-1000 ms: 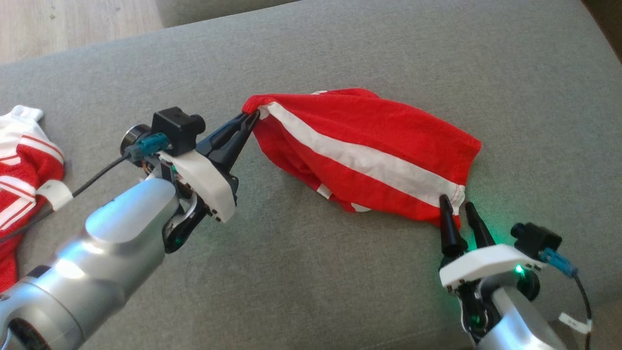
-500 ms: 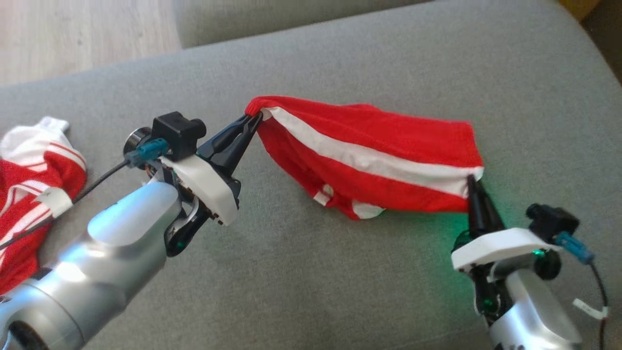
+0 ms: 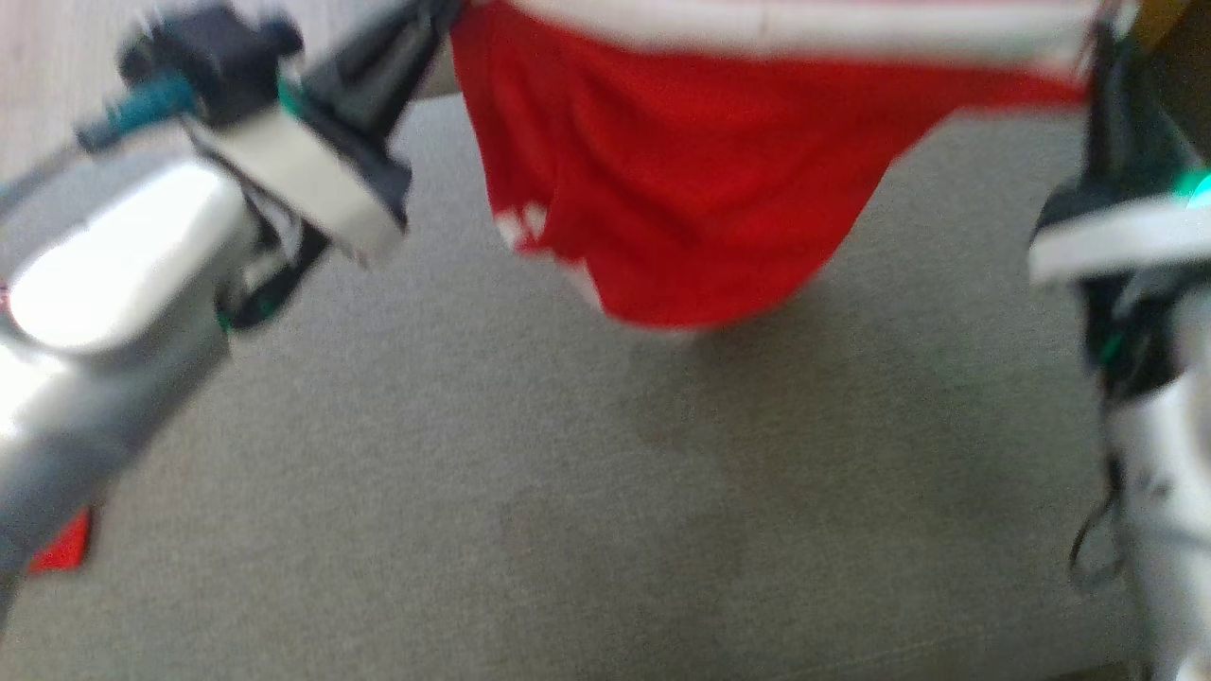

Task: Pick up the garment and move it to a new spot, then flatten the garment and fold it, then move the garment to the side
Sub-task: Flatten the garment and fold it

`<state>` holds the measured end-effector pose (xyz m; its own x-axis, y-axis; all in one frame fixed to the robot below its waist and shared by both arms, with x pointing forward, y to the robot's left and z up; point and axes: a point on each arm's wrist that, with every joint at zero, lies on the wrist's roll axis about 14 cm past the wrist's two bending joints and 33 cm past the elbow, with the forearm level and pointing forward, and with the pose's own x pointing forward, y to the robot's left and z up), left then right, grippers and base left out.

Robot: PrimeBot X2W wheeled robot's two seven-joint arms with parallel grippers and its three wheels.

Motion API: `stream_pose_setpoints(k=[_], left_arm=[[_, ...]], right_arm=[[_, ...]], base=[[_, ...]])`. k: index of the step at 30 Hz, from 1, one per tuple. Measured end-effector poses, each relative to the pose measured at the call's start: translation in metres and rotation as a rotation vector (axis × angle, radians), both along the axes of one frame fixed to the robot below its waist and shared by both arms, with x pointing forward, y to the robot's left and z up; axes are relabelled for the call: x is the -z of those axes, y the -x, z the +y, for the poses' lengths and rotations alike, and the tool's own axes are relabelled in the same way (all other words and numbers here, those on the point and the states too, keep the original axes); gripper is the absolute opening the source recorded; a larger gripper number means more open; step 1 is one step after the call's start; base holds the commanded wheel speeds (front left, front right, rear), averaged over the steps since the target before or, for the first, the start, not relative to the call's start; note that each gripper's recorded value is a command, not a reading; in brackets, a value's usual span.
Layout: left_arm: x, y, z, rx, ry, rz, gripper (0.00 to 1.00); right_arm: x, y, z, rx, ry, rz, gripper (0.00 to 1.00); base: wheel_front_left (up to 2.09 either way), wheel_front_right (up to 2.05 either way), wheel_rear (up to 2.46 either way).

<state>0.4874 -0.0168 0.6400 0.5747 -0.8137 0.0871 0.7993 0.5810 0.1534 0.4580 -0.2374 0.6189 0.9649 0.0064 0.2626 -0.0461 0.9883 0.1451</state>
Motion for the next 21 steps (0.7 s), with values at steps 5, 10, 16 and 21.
stream_pose_setpoints(k=[5, 10, 16, 21], left_arm=[[-0.03, -0.033, 0.004, -0.035, -0.011, -0.085, 0.0], [-0.059, -0.073, -0.002, -0.064, 0.028, -0.201, 0.0], [-0.051, -0.109, 0.003, -0.109, 0.056, -0.232, 0.0], [0.011, -0.111, 0.011, -0.123, 0.045, -0.132, 0.0]], right_arm=[[-0.044, -0.046, 0.004, -0.046, 0.054, -0.073, 0.0], [-0.074, -0.095, 0.005, -0.062, 0.122, -0.161, 0.0], [-0.066, -0.132, 0.019, -0.103, 0.172, -0.189, 0.0], [-0.01, -0.14, 0.029, -0.142, 0.147, -0.087, 0.0]], base=[[0.0, 0.0, 0.0], [0.0, 0.0, 0.0], [0.0, 0.0, 0.0], [0.0, 0.0, 0.0]])
